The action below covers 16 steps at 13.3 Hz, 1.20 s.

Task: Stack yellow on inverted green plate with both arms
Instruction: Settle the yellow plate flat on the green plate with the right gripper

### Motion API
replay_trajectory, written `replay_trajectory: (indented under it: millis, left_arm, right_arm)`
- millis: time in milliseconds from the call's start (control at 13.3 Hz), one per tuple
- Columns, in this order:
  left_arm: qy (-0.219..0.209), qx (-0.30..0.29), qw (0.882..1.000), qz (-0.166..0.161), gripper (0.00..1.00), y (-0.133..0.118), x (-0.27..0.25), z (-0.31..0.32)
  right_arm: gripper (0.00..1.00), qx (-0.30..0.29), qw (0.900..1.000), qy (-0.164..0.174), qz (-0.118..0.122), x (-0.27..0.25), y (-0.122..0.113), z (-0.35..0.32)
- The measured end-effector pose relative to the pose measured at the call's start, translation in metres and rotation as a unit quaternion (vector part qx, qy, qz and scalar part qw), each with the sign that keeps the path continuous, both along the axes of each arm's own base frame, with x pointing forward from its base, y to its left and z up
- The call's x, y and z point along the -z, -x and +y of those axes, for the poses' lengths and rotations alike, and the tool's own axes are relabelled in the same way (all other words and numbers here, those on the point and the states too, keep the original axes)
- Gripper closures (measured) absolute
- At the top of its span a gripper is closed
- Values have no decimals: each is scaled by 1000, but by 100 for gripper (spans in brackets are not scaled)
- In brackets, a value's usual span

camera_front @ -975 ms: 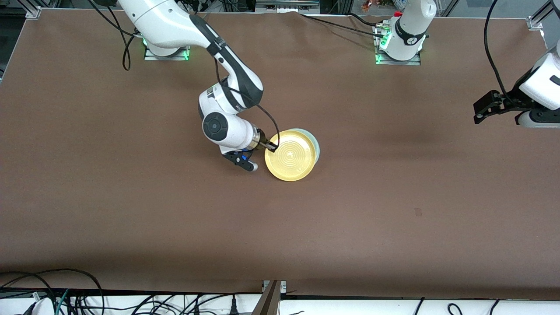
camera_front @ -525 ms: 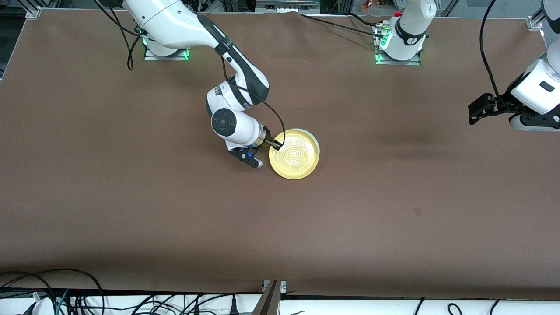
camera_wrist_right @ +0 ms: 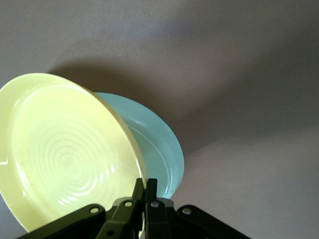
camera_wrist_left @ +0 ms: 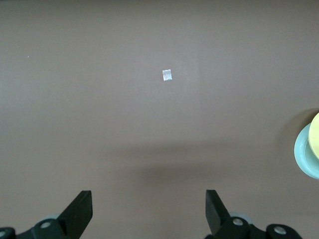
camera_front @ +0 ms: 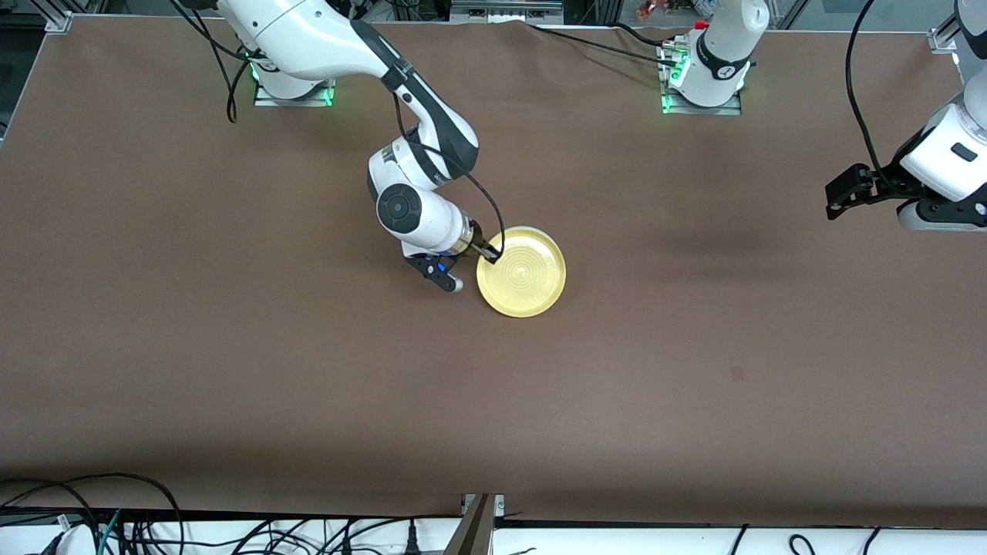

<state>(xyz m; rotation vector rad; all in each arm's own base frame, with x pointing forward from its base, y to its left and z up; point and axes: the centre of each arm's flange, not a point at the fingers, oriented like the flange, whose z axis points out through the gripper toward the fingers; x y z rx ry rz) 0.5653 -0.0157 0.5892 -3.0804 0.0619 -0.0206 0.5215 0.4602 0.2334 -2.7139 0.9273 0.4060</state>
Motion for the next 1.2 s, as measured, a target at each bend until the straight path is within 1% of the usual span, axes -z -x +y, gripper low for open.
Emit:
replay_trajectory:
  millis: [375, 1050, 1200]
  left_arm:
    - [0, 3, 1000, 0, 0, 0, 0, -2]
    - [0, 15, 1000, 0, 0, 1, 0, -16]
    - [0, 15, 1000, 0, 0, 1, 0, -16]
  right_arm:
    - [97, 4, 1000, 5, 7, 0, 16, 16]
    - [97, 3, 1000, 20, 22, 15, 28, 7]
    - [94, 2, 999, 22, 24, 17, 31, 7]
